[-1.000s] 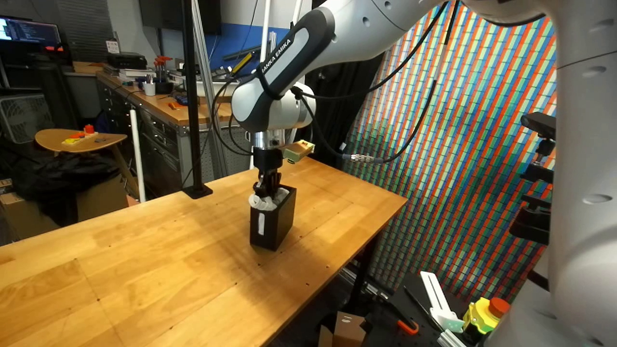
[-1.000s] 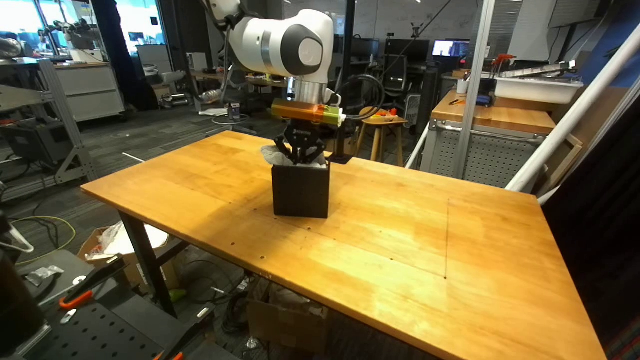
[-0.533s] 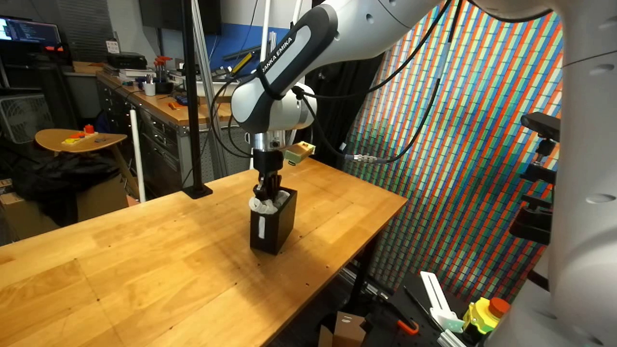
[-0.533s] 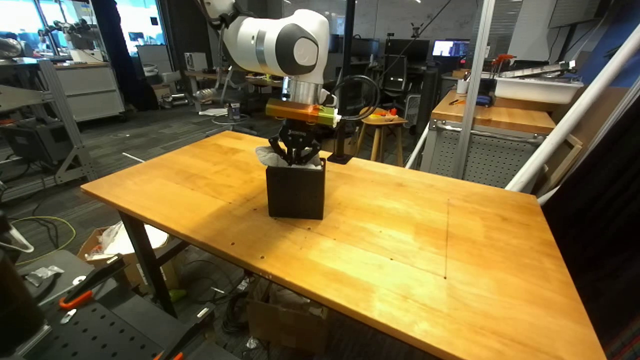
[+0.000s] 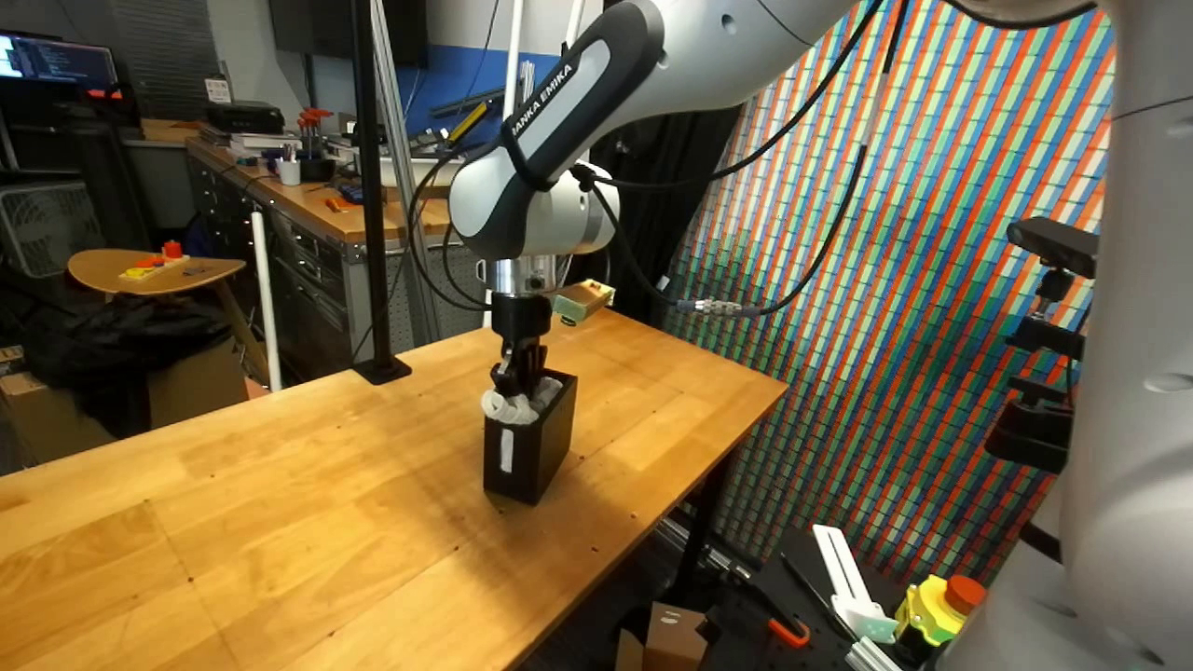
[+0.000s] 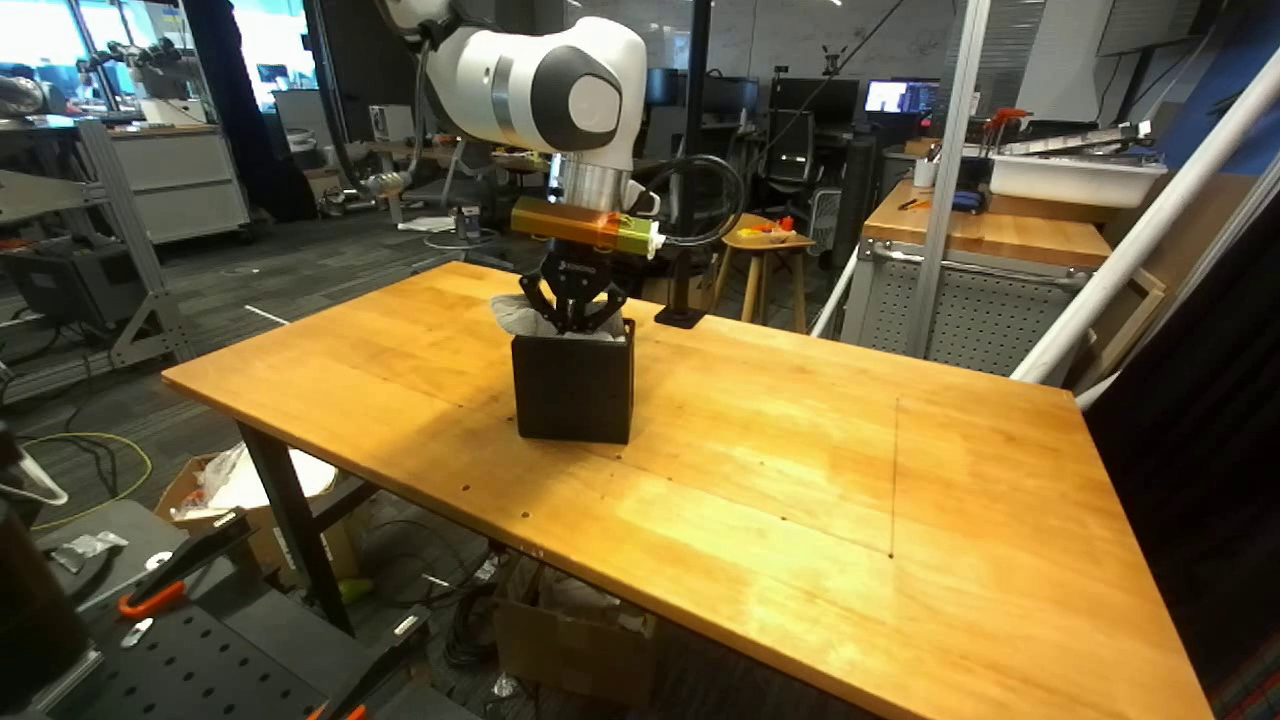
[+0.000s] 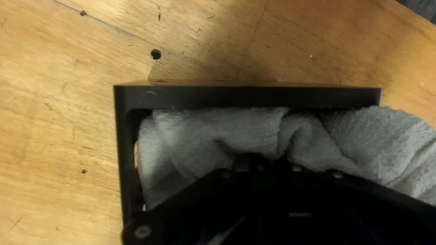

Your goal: Put the towel in the box

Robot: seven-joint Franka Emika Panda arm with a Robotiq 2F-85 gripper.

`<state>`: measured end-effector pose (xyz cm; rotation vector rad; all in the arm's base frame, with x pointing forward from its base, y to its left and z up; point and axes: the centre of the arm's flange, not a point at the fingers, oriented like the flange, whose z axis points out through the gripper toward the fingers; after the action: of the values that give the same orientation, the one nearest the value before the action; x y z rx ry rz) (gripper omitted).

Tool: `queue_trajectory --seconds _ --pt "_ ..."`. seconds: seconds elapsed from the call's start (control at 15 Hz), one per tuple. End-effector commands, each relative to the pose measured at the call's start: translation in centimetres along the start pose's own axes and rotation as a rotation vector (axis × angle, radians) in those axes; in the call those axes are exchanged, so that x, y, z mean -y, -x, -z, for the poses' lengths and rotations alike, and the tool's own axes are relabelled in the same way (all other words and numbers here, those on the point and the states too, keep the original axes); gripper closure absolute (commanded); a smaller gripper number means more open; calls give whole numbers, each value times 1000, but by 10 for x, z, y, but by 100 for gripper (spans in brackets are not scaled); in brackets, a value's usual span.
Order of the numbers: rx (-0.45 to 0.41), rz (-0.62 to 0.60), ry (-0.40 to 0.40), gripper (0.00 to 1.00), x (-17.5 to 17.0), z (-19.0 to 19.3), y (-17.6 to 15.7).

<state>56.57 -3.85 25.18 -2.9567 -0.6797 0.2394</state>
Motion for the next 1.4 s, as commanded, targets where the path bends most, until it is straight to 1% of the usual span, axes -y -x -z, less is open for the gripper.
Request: queue_trajectory --seconds 0.0,0.07,0.33,0.4,0.53,0.6,0.67,0.8,0.87,0.93,1.27,1.33 --pt "-46 -33 37 95 17 27 26" --pt "-59 -36 51 78 19 36 29" --pt "-108 -66 84 48 28 71 40" --pt "-120 -74 93 39 30 78 43" --pt "-139 -85 108 26 34 90 49" --pt "-146 -90 113 17 36 95 51" --pt "-154 -89 114 10 38 98 53" --pt "-160 -81 122 47 42 101 56" --pt "-162 -73 121 47 44 102 57" --pt "-164 -65 120 53 45 102 58" --pt "-159 -32 117 93 50 100 57" --pt "-156 -20 119 99 51 99 56"
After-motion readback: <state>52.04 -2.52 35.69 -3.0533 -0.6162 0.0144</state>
